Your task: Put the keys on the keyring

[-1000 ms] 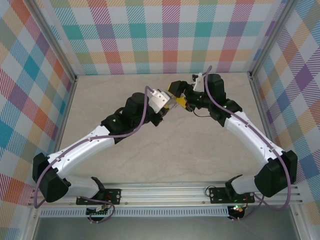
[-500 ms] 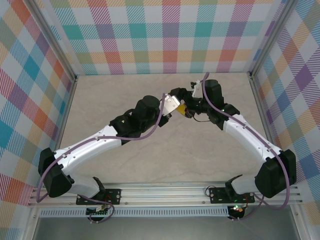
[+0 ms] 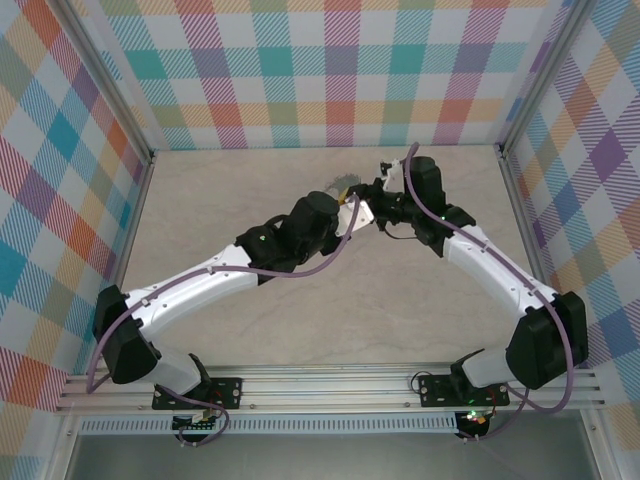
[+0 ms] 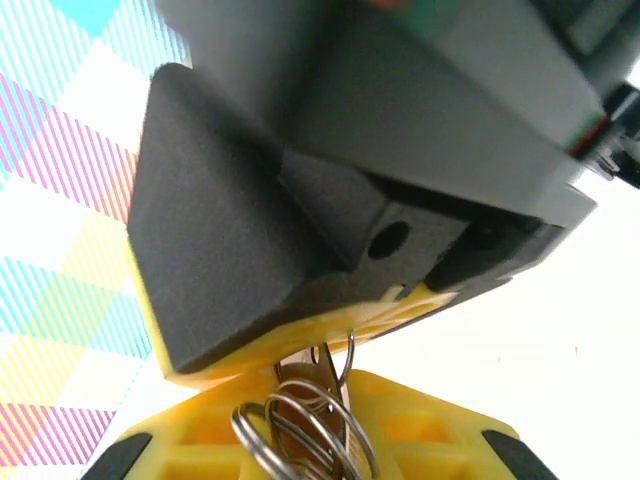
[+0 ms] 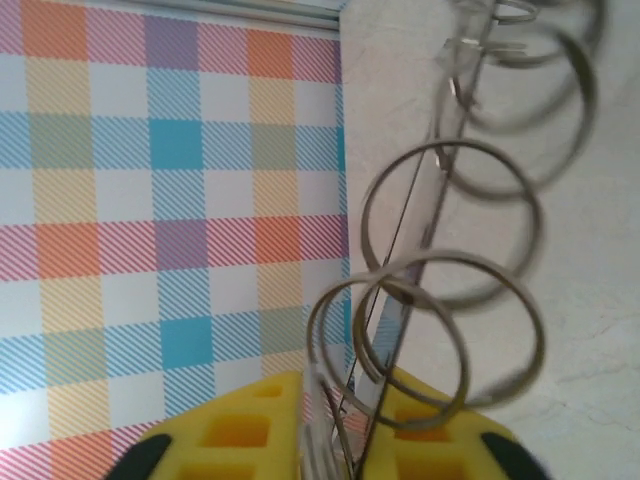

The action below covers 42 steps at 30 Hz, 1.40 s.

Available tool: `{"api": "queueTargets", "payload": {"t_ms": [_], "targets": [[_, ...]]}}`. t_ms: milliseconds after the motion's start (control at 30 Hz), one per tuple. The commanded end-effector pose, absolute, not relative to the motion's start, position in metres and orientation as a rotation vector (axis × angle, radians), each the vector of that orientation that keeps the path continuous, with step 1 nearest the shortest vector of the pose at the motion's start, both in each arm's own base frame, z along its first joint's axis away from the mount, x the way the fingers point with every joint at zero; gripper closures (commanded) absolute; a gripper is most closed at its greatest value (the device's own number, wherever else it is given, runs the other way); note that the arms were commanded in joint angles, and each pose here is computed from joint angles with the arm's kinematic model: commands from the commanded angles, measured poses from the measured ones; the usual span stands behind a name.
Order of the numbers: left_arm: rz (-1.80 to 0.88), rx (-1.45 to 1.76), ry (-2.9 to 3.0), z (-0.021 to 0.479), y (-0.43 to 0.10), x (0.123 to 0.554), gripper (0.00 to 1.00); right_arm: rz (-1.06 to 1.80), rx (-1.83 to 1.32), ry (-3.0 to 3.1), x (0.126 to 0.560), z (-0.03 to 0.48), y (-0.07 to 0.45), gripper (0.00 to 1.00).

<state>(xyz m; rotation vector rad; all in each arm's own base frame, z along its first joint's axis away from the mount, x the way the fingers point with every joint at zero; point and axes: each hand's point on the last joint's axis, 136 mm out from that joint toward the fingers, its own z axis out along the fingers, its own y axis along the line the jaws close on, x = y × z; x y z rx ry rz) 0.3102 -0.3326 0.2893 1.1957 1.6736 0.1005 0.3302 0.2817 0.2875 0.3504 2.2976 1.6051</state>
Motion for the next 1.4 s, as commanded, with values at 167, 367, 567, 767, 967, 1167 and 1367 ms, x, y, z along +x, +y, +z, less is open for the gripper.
{"api": "queueTargets", "payload": {"t_ms": [167, 367, 567, 767, 967, 1167, 1367], "targets": [[-0.191, 0.893, 1.583, 0.386, -0.34, 0.298, 0.57, 1.555, 0.036, 2.145, 0.339, 0.315, 0.278, 1.0], [-0.375, 0.658, 1.643, 0.422, -0.302, 0.3, 0.36, 1.576, -0.149, 2.036, 0.341, 0.336, 0.263, 1.0], [-0.534, 0.489, 1.768, 0.414, -0.267, 0.313, 0.27, 1.623, -0.351, 1.915, 0.332, 0.363, 0.258, 1.0], [-0.795, 0.285, 1.849, 0.386, -0.244, 0.334, 0.23, 1.664, -0.473, 1.823, 0.316, 0.391, 0.259, 1.0], [-0.87, 0.245, 1.904, 0.353, -0.242, 0.343, 0.21, 1.705, -0.46, 1.808, 0.314, 0.405, 0.257, 1.0], [-0.92, 0.242, 1.859, 0.348, -0.243, 0.342, 0.15, 1.752, -0.442, 1.821, 0.316, 0.41, 0.258, 1.0], [-1.072, 0.195, 1.766, 0.358, -0.249, 0.343, 0.1, 1.776, -0.412, 1.842, 0.321, 0.405, 0.26, 1.0]]}}
